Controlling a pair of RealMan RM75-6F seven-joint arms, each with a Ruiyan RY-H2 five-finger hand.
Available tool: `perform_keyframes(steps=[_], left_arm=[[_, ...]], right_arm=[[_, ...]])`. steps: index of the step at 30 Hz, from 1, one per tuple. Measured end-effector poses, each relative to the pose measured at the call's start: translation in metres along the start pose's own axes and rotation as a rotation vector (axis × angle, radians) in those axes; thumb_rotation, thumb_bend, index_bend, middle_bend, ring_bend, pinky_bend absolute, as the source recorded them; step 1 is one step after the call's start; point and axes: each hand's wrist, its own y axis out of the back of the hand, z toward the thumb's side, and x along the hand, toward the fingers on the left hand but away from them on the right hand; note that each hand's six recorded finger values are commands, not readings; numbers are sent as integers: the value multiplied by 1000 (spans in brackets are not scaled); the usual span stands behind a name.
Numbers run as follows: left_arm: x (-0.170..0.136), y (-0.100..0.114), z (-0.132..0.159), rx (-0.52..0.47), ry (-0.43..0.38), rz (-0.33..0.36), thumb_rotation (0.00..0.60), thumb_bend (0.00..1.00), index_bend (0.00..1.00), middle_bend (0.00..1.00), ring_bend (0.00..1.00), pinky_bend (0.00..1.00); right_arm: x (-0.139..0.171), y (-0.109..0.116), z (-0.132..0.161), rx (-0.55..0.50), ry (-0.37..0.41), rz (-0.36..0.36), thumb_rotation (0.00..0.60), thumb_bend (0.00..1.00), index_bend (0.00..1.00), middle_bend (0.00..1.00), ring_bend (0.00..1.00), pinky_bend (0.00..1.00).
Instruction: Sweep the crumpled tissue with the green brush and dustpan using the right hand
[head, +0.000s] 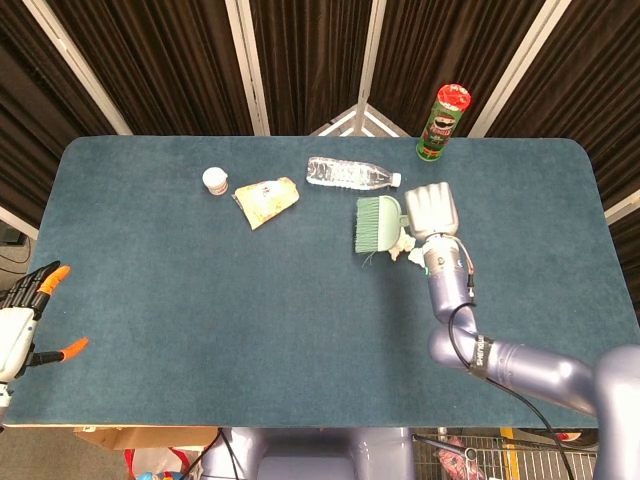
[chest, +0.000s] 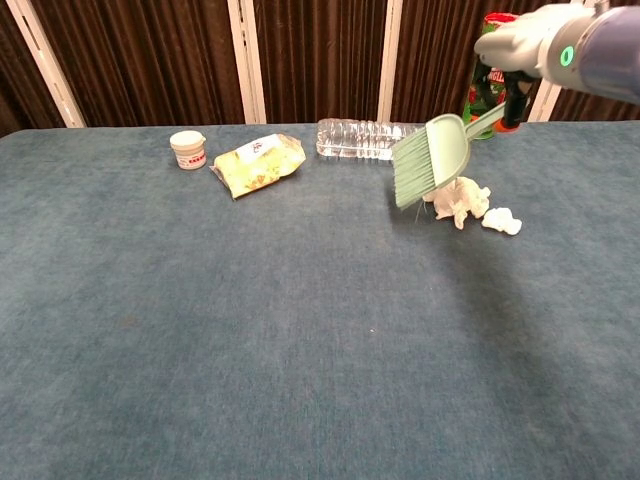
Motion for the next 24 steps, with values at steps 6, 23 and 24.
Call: perform_keyframes(steps=[6, 23, 24], left_arm=[[0, 1, -5, -9, 18, -4, 600, 0, 0, 0, 0, 17], [1, 0, -2, -10, 16, -9, 600, 0, 0, 0, 0, 17], [1, 0, -2, -11, 15, -8, 600, 0, 0, 0, 0, 17]], right_arm=[[-15, -21, 7, 28, -4, 58, 600, 585, 771, 1000, 1000, 882], [-20, -47, -68, 232, -170, 156, 600, 585, 774, 1000, 1000, 882], [-18, -45, -77, 245, -188, 158, 600, 585, 774, 1000, 1000, 882]])
